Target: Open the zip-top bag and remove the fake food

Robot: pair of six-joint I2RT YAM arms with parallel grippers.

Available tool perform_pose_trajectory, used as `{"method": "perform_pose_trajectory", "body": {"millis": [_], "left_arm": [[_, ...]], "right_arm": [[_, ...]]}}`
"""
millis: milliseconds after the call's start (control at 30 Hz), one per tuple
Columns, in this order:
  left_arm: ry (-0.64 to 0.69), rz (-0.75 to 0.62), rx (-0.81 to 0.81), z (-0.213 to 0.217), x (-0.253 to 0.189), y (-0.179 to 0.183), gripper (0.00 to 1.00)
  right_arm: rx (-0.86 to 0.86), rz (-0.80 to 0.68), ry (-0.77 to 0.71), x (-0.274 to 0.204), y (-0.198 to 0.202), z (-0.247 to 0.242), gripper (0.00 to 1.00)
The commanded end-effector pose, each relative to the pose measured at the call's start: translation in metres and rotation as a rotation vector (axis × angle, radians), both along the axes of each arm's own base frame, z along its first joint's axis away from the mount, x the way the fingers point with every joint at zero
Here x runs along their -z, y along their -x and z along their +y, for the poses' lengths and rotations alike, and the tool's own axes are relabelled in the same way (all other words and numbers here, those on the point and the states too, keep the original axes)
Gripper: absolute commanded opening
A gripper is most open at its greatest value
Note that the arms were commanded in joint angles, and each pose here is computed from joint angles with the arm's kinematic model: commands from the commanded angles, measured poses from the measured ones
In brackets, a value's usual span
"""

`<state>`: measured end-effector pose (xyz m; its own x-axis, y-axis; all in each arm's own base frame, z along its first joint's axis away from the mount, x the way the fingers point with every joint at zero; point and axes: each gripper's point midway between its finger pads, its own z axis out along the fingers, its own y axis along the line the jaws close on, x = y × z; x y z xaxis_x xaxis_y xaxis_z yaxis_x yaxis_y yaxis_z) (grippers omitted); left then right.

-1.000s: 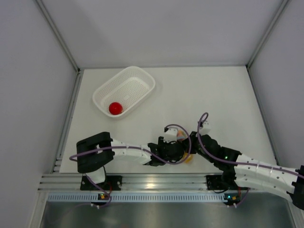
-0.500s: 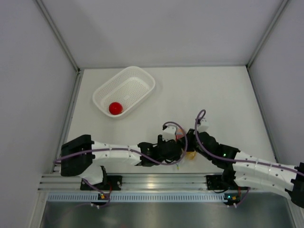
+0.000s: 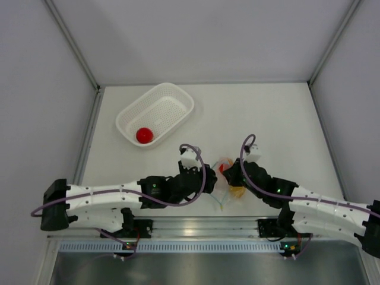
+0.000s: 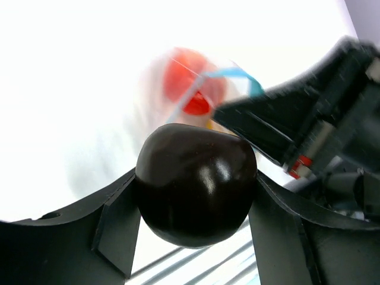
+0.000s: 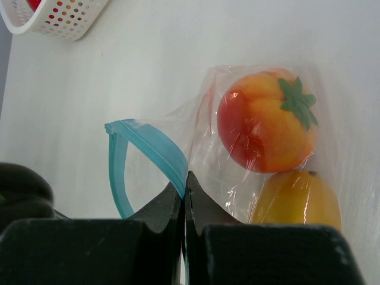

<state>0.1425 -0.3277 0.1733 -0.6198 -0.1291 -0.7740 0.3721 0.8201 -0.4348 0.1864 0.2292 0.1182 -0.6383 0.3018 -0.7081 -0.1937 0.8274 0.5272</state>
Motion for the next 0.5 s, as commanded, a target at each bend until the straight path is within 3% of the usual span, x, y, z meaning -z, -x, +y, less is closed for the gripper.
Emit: {"method": "perform_pose_trajectory", "body": {"millis": [0, 233, 467], "left_arm": [[-0.043, -0.060, -0.125, 0.039, -0.016, -0.032, 0.14], [-0.075, -0.082, -0.276, 0.098, -0.043, -0.114, 0.14], [-0.143, -0.025, -0.433, 0.150, -0.038, -0.195, 0.16]], "right_arm": [[0.034, -0.064, -0.027, -0.031, -0.009, -0.002, 0.00], [0.039, -0.065, -0.021, -0.033, -0.007, -0.007, 0.00], [0.044, -0.060, -0.004, -0.029, -0.007, -0.011, 0.00]]}}
